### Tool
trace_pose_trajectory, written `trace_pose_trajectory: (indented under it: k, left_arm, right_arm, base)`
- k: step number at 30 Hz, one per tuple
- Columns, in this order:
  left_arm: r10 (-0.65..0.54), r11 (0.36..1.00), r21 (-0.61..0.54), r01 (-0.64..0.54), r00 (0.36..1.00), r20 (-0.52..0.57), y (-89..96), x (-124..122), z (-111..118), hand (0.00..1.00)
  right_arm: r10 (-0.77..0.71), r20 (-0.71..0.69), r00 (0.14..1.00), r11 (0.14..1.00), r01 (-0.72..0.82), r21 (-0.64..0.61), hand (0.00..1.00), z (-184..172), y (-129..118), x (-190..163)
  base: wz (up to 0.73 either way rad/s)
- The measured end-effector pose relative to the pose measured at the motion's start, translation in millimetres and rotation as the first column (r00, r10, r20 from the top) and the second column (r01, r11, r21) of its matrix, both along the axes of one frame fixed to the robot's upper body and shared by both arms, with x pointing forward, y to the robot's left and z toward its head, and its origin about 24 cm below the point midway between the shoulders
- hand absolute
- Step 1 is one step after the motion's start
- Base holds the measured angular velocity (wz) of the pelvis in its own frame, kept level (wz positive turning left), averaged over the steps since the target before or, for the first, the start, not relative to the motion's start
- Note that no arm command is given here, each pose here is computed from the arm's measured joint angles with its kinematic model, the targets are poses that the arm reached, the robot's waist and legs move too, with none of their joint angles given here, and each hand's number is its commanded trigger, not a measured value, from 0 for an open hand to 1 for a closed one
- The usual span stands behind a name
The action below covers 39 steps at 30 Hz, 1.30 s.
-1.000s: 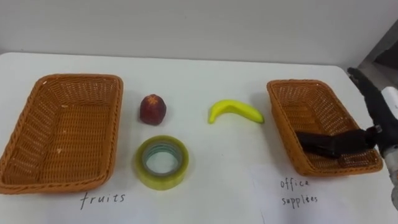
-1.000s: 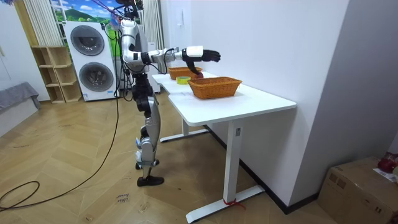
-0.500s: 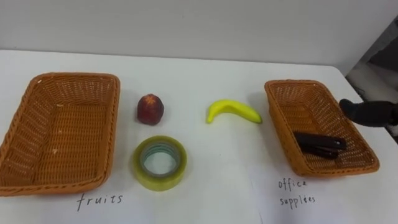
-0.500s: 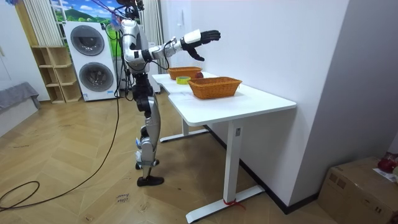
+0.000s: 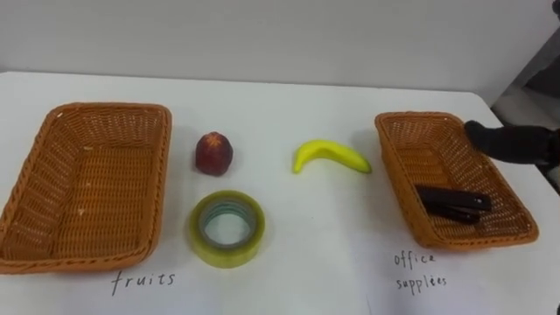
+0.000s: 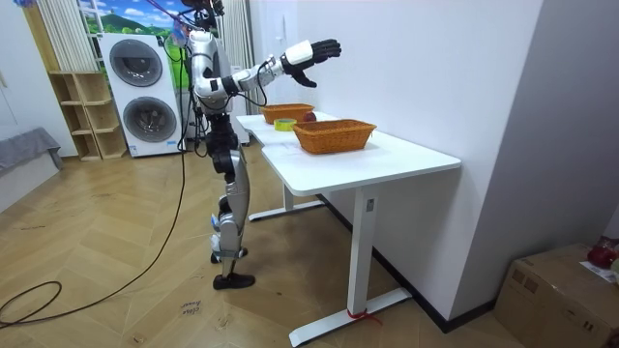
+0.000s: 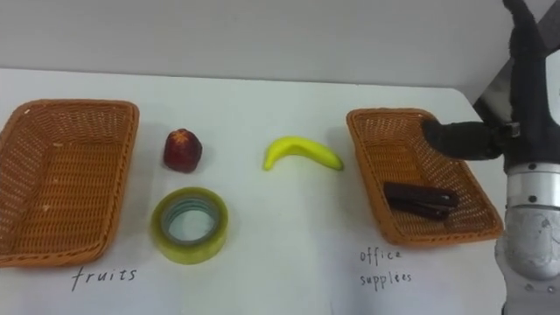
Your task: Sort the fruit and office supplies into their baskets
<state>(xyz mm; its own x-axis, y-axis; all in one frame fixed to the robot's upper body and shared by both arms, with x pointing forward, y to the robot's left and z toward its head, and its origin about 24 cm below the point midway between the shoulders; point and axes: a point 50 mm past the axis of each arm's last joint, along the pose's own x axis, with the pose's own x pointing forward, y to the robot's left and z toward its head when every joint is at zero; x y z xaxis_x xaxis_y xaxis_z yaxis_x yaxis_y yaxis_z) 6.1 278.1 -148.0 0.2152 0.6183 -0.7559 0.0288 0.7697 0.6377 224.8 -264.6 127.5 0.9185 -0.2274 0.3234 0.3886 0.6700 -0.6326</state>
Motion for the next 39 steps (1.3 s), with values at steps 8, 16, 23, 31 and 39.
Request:
trace_pose_trajectory:
  k: [8,16,23,31,39]
  left_arm:
    - [-0.048,0.999,-0.024,0.047,0.999,-0.015,-8.9,1,-3,0.0]
    - [-0.101,0.992,-0.081,0.098,0.994,-0.035,-17.4,4,-7,0.0]
    - [-0.102,0.986,-0.137,0.095,0.994,-0.041,-22.1,3,-9,0.0]
    - [-0.109,0.98,-0.175,0.1,0.993,-0.041,-23.3,6,-11,0.0]
    - [-0.113,0.976,-0.191,0.103,0.993,-0.042,-23.9,7,-11,0.0]
  right_arm:
    - [0.13,-0.015,0.991,0.98,-0.126,0.157,0.0,-11,22,6]
    - [0.188,0.03,0.982,0.953,-0.19,0.237,0.0,-8,37,16]
    - [0.238,0.079,0.968,0.928,-0.251,0.275,0.0,-4,52,21]
    - [0.334,0.006,0.943,0.904,-0.322,0.282,0.0,-17,69,24]
    - [0.38,-0.001,0.925,0.881,-0.361,0.306,0.0,-22,84,24]
  base:
    - [0.0]
    - [0.16]
    - [0.02]
    - [0.0]
    - [0.04]
